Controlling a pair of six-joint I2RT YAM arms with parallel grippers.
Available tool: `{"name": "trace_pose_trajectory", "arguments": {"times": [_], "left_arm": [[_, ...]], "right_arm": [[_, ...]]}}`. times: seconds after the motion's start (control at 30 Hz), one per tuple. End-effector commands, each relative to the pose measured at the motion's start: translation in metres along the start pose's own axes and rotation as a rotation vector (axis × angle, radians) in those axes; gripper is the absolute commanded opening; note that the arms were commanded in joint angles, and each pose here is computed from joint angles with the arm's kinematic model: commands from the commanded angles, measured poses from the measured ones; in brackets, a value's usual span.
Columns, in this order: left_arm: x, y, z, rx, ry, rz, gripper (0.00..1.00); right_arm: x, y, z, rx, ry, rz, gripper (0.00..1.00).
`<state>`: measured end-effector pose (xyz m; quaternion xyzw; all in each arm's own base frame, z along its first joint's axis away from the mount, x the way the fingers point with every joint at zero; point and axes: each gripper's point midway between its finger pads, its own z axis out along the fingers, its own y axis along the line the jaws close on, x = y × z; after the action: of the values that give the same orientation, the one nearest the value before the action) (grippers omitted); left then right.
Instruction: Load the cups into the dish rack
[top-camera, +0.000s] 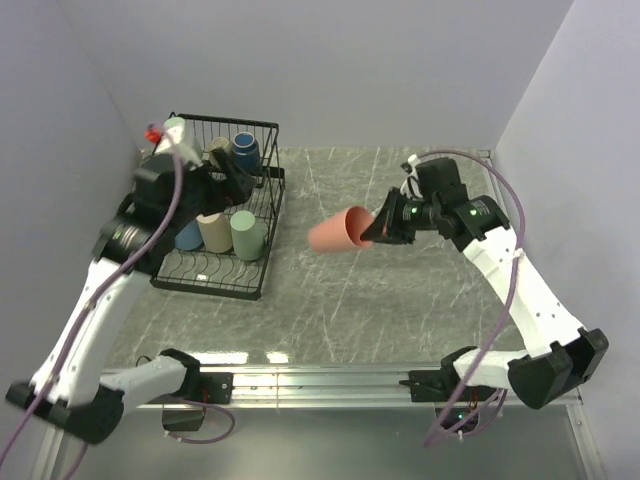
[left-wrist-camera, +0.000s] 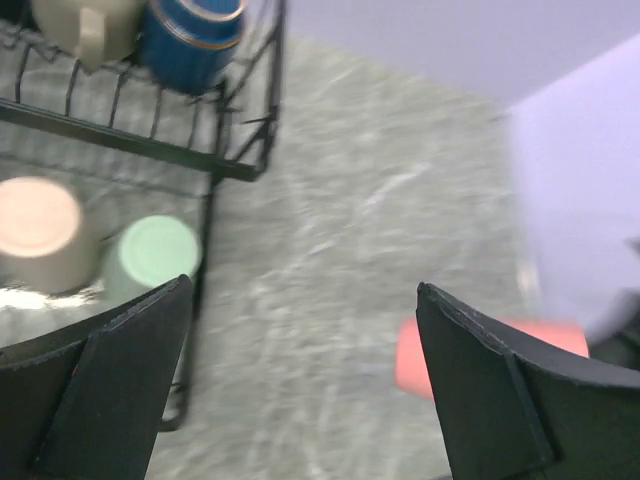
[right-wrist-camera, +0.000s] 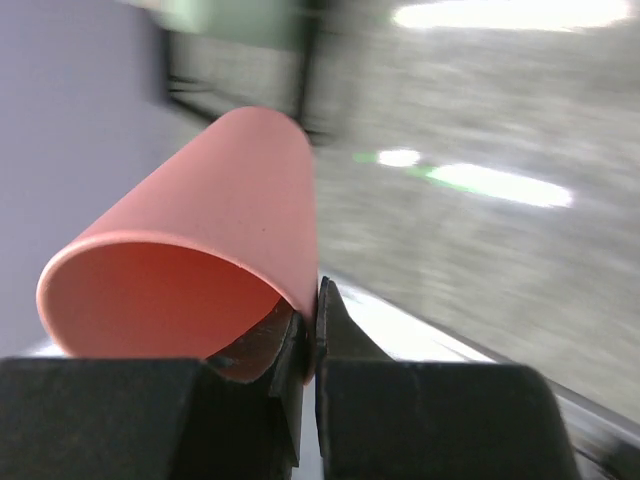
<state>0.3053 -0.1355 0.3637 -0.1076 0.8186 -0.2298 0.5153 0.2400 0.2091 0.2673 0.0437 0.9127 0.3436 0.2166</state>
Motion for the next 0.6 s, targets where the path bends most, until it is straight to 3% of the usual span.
{"name": "trace_pose_trajectory", "arguments": {"times": [0.0,0.03,0.07,0.13,0.17,0.57], "left_arm": [[-0.033,-0.054,-0.040,0.380,-0.126,-0.109,0.99],[-0.030,-0.059,-0.042,0.438,-0.112,-0.132,0.99],[-0.022,-0.071,-0.049,0.542,-0.053,-0.171,0.99],[-0.012,-0.078,-0.042,0.621,-0.017,-0.221,1.00],[0.002,-0.079,-0.039,0.658,0.032,-0.228,0.99],[0.012,-0.101,-0.039,0.894,0.101,-0.313,0.99]], "right_arm": [[-0.015,0.086,-0.026,-0.492,0.085,0.054,0.00],[-0.014,0.094,-0.027,-0.565,0.114,0.077,0.00],[-0.029,0.117,-0.038,-0.693,0.055,0.012,0.00],[-0.033,0.137,-0.048,-0.803,0.112,0.045,0.00],[-0.034,0.144,-0.050,-0.820,0.125,0.056,0.00],[-0.050,0.174,-0.062,-0.981,0.142,0.075,0.00]]}}
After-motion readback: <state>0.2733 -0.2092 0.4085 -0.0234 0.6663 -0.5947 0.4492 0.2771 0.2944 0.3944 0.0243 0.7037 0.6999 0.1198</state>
